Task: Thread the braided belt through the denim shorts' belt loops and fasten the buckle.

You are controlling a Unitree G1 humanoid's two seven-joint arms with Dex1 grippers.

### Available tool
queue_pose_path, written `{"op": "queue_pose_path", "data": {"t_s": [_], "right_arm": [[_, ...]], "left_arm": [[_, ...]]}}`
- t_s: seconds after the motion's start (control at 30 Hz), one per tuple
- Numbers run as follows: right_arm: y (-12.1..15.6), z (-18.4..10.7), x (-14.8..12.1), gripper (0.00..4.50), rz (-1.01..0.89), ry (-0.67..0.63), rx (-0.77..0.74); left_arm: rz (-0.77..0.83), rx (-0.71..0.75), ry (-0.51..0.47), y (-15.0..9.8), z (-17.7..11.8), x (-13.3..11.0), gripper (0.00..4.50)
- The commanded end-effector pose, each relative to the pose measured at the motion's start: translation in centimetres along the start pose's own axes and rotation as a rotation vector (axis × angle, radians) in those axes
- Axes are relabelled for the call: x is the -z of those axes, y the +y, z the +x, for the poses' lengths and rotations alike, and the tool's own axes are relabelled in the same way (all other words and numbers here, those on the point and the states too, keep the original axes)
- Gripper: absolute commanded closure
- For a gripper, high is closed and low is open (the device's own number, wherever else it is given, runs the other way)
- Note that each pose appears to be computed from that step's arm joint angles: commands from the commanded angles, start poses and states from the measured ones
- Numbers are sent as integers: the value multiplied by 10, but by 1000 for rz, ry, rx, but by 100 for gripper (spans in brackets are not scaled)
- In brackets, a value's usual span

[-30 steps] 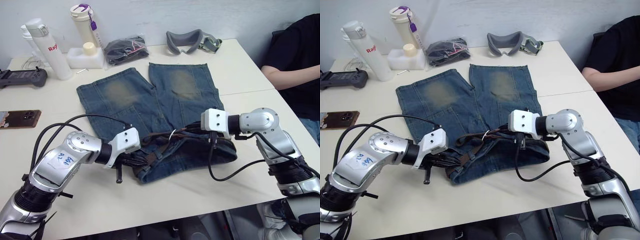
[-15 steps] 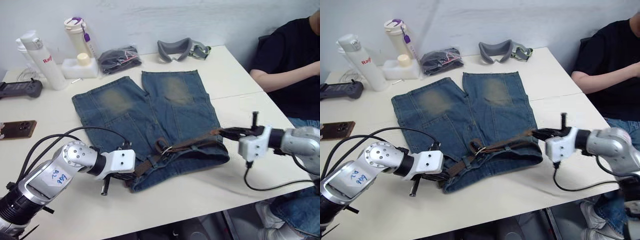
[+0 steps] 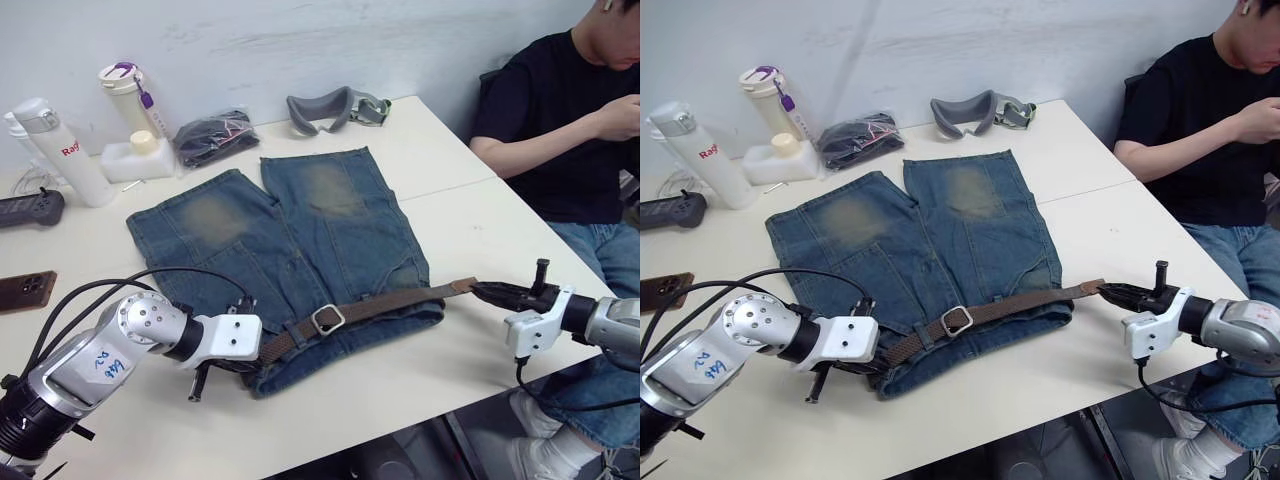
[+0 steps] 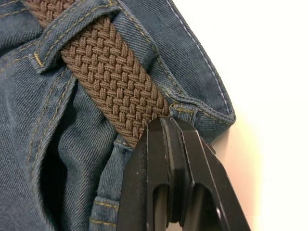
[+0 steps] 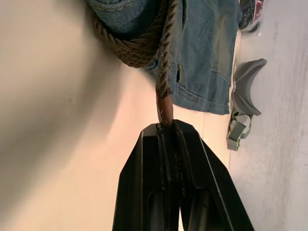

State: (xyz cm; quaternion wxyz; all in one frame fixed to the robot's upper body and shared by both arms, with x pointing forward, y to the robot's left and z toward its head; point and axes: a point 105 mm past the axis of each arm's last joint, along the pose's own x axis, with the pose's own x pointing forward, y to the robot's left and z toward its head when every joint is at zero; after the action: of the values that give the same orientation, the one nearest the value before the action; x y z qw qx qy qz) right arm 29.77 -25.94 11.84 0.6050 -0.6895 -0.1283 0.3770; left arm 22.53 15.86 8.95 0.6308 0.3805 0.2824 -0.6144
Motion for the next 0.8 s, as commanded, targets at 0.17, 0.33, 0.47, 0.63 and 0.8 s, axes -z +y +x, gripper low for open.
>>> {"op": "queue_pose_path", "data": {"t_s": [0.17,0.33,0.47,0.63,0.8], "right_arm": [[1,9,-1,450,69,-10,60],[-5,16,-16,299,143,-90,85],[-16,17,-22,98,139,-123,88],[-22,1,-11,2,119,-78,84],[-31,-19,-2,2,185,-54,106]], "left_arm": [[-198,52,203,-21,3,65,443],[-225,10,57,-9,3,43,450],[-236,-18,-33,3,-6,30,450],[-263,-15,-76,4,-24,27,450],[-347,-13,-156,-3,-49,25,450]]}}
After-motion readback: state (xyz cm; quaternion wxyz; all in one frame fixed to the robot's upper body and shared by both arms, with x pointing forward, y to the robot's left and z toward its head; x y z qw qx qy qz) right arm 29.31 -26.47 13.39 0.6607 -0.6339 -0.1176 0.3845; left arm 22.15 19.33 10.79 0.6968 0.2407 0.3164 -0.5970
